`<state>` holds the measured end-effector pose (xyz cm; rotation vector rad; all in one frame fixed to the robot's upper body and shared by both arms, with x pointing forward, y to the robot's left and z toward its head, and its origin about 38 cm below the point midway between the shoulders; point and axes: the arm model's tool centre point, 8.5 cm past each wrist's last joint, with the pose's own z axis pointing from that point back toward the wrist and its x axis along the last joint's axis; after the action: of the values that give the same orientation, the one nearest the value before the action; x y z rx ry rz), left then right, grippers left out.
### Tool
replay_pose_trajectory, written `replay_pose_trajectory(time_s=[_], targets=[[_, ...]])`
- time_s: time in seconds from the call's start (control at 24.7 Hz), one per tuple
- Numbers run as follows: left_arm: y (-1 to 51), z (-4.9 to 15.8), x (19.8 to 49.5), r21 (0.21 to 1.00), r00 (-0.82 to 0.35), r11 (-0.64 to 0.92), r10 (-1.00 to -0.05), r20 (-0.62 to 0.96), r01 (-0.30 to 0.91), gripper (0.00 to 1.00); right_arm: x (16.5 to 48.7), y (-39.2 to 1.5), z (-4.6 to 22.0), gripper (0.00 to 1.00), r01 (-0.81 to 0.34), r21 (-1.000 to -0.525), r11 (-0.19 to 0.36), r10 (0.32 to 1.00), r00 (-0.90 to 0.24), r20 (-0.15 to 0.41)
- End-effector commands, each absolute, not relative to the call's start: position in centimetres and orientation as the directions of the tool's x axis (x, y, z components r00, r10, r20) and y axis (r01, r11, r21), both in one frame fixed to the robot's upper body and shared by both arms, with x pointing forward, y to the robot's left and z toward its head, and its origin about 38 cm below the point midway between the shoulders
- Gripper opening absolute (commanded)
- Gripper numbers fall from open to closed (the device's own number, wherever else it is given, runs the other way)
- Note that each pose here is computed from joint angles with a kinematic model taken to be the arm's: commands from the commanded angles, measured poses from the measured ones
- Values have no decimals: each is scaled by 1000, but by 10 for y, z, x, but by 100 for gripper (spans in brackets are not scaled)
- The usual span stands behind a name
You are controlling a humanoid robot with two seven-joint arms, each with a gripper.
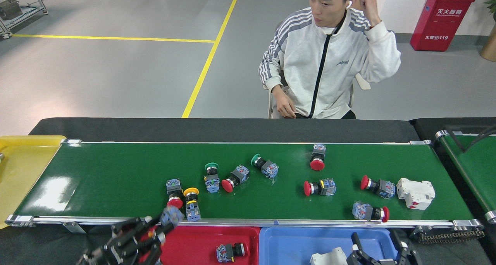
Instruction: Pick switch part from conveyor to tray
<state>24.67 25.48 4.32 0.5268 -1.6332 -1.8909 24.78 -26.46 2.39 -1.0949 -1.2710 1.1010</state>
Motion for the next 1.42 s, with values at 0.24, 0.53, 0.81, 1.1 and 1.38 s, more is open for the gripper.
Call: replay_pose_trajectory(time_s=[0.24, 0.53, 0.81, 1.1, 1.38], targets=[[237, 41, 251, 978, -699, -70, -709, 89, 196, 100, 283, -259, 37, 96, -31, -991, 127, 991, 41, 125], [346, 56, 288, 987, 38, -39, -998, -46, 157, 100, 313, -217, 40, 96, -88, -991, 104, 992, -66, 110], [347, 59, 282, 987, 6, -54, -998, -56, 152, 100, 328, -170, 33, 96, -155, -985, 76, 974, -198, 106], [308, 61, 292, 988, -132, -86, -989, -69, 130, 100, 364, -165, 37, 69, -154, -987, 54, 978, -191, 83], [304, 55, 315, 988, -104, -93, -991, -80, 127, 100, 369, -161, 41, 10, -145, -988, 46, 974, -214, 76]])
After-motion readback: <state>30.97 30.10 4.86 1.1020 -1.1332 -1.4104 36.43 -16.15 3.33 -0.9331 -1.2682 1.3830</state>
